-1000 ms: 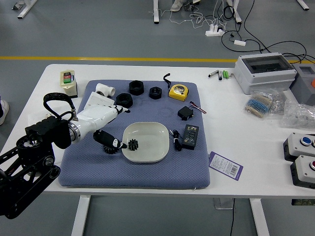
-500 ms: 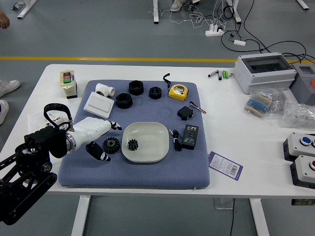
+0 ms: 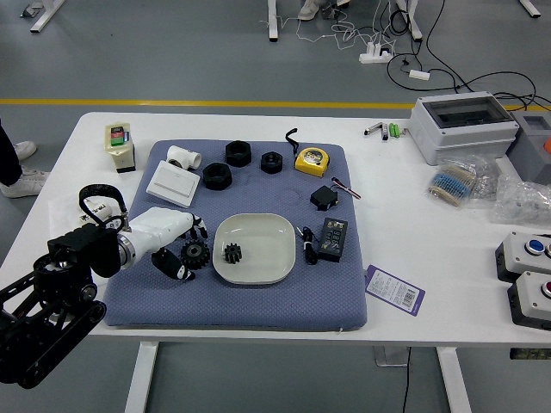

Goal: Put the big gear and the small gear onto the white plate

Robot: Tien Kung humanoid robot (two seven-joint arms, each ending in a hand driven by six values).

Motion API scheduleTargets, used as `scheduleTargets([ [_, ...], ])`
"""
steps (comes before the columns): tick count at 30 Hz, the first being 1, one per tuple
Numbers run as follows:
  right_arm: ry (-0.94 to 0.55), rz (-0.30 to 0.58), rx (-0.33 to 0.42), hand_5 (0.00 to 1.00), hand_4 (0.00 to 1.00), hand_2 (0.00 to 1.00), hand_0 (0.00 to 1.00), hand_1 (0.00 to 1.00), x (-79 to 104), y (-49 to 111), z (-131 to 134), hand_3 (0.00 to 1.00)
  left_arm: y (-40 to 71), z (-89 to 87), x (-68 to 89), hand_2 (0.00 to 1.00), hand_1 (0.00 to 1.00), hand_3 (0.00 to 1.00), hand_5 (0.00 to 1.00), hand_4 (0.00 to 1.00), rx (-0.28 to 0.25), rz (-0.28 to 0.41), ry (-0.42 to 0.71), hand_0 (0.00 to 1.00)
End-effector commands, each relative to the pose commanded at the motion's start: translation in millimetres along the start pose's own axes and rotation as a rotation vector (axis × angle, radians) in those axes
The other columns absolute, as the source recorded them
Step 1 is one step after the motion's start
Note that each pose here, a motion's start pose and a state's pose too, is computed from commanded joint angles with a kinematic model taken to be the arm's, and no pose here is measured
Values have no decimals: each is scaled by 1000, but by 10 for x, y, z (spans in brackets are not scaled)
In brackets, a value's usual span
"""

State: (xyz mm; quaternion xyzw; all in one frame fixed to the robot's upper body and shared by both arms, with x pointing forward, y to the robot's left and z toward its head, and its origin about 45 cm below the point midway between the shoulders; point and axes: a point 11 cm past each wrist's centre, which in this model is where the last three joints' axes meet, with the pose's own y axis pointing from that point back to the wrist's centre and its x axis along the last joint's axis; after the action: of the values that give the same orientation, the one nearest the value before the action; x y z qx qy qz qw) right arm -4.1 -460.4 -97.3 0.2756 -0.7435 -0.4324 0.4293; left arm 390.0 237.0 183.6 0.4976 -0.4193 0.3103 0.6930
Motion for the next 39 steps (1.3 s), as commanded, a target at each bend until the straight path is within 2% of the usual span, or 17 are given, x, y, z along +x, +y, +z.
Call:
scheduleTargets([
  [4,1,-1,1,701,728,725,605,626,-4,0,-7,539,-10,14,25,552,514,601,103,745,-2,8,8,421],
  [5,2,-1,1,700,727,725,605,625,-5,0,-11,539,-12,12,25,516,482,572,89,682,-1,7,9,379],
  [11,1,-2,3,700,727,725,605,625,-8,0,-20,539,-14,-14,-11,516,482,572,89,682,5,-10,19,379],
  [12,1,-2,3,701,727,725,607,627,-9,0,-21,539,-14,-17,-14,482,432,558,85,687,6,-12,21,337],
  [19,0,-2,4,700,727,724,605,626,-12,0,-27,539,-8,-29,28,471,417,557,81,679,7,-1,36,323],
  [25,-1,-3,7,699,726,724,605,626,-20,-1,-47,539,8,-99,153,477,419,568,84,703,21,63,56,324],
  [29,-2,-4,8,699,726,724,605,626,-22,-1,-56,539,44,-104,313,477,419,568,84,703,18,131,69,324],
  [33,0,-4,9,701,726,724,605,626,-23,-1,-61,539,71,-25,462,479,418,571,96,714,-10,205,98,323],
  [35,0,-4,8,701,726,724,605,626,-22,-1,-59,539,80,81,551,479,418,571,96,714,-41,252,112,323],
  [39,2,-4,7,700,726,723,605,625,-21,-1,-53,539,75,241,616,490,420,576,103,734,-89,292,127,322],
])
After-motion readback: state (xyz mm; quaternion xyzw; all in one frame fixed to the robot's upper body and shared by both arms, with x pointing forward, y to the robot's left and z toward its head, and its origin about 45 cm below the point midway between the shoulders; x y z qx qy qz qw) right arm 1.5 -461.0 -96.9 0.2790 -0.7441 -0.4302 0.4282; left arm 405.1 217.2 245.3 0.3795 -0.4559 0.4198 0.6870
